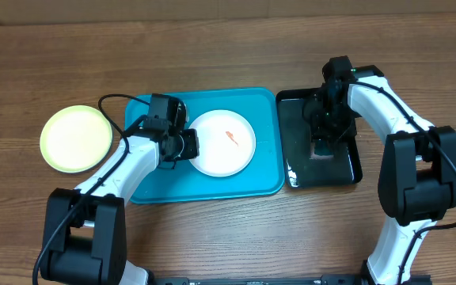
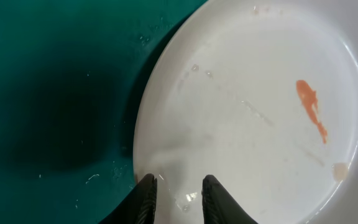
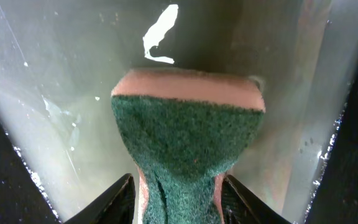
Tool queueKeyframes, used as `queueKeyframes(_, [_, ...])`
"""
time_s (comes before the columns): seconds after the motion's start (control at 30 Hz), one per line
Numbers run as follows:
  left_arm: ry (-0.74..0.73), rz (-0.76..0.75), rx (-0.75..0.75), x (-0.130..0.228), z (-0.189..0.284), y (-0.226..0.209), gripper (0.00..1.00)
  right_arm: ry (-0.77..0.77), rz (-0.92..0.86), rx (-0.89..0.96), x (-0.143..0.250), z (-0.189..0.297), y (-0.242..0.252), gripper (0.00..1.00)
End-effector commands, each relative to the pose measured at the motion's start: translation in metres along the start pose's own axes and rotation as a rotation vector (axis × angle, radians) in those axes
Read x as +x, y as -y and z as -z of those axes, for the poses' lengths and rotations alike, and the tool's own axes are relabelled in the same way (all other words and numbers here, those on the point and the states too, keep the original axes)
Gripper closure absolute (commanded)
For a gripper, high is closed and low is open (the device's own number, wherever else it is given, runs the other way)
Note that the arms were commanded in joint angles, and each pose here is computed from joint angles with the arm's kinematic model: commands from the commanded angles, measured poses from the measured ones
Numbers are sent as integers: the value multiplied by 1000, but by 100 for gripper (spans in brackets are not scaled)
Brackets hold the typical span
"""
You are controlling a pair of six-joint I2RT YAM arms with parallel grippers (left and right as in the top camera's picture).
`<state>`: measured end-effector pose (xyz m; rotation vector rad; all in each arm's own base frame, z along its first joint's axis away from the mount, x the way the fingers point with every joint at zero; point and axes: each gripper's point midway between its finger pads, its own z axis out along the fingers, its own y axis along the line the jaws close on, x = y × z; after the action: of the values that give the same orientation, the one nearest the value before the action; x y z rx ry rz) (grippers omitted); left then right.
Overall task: Clean dirty plates on tray and stack at the side
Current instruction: 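Grasp the green sponge in the black tray with the right gripper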
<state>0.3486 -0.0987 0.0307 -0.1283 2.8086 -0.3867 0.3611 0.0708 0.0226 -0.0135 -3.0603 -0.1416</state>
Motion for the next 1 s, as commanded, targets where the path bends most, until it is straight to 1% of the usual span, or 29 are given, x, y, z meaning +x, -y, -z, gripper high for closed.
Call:
queueKeyframes(0.0, [17,-35,-8,-22,17,9,73,26,1,-17,-1,8,-2,53])
queueKeyframes(0.1, [32,-16,-104,-25,22,-7,71,26,1,-17,-1,8,-2,53])
queueKeyframes(0.27, [-16,58,-187,-10,2,-26,73,35,1,-19,-4,9,-3,53])
queueKeyframes(0.33, [-53,70,-154,-5,-14,-23,73,40,2,-20,-5,9,-3,53])
queueKeyframes(0.4, [-71,71,-103,-3,-21,-15,79,39,2,-22,-5,9,-4,53])
queueKeyframes(0.5, [-58,52,-93,-9,-18,-13,86,39,2,-22,-5,9,-3,53])
queueKeyframes(0.53, [-56,45,-92,-10,-18,-12,86,39,2,-22,-5,9,-3,53])
queueKeyframes(0.57, [-54,45,-91,-11,-17,-12,89,39,2,-22,-5,9,-3,53])
queueKeyframes(0.87, [-65,13,-90,-18,-8,-7,89,40,2,-22,-5,9,-3,53])
queueKeyframes(0.93, [-65,13,-90,-18,-8,-7,95,39,2,-22,-5,9,-3,53])
queueKeyframes(0.97, [-67,13,-90,-17,-8,-7,96,39,2,-22,-5,9,-3,53])
